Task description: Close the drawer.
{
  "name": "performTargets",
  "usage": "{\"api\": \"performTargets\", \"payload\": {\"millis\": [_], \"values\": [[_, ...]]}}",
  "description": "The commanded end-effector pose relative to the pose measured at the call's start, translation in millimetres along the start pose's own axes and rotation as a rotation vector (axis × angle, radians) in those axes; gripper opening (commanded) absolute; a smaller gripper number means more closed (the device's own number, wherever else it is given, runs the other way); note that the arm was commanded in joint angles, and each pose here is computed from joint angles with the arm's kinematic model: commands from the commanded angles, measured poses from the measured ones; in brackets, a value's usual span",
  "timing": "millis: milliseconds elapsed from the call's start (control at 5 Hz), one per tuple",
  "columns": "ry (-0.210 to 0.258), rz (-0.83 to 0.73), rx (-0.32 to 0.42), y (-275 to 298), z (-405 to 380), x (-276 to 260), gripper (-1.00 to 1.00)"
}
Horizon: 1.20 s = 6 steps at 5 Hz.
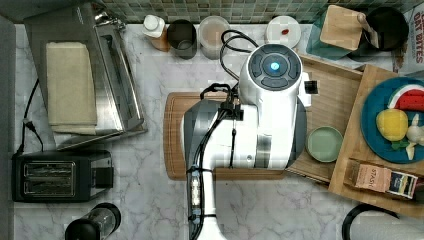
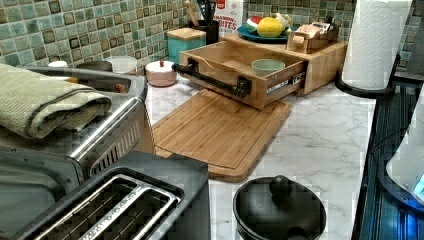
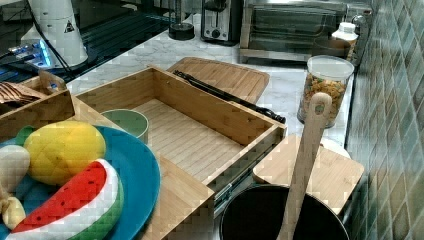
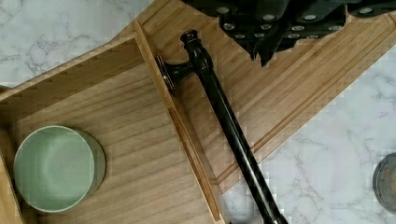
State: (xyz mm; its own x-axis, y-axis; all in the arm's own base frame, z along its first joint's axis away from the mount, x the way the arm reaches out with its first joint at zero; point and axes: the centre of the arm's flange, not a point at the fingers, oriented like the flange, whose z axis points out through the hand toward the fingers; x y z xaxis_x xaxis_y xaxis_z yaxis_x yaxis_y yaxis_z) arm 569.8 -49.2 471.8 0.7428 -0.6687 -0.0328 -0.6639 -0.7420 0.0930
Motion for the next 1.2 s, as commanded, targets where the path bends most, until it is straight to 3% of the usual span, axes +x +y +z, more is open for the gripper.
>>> {"api": "performTargets", "payload": {"millis": [200, 600, 1200], "values": [[0.001, 0.0, -0.001, 0.4, 0.0, 0.3, -1.0], [-0.004, -0.142, 0.022, -26.6, 32.2, 17.7, -1.0], [0.07, -0.155, 0.078, -93.5, 57.1, 12.6, -1.0]]}}
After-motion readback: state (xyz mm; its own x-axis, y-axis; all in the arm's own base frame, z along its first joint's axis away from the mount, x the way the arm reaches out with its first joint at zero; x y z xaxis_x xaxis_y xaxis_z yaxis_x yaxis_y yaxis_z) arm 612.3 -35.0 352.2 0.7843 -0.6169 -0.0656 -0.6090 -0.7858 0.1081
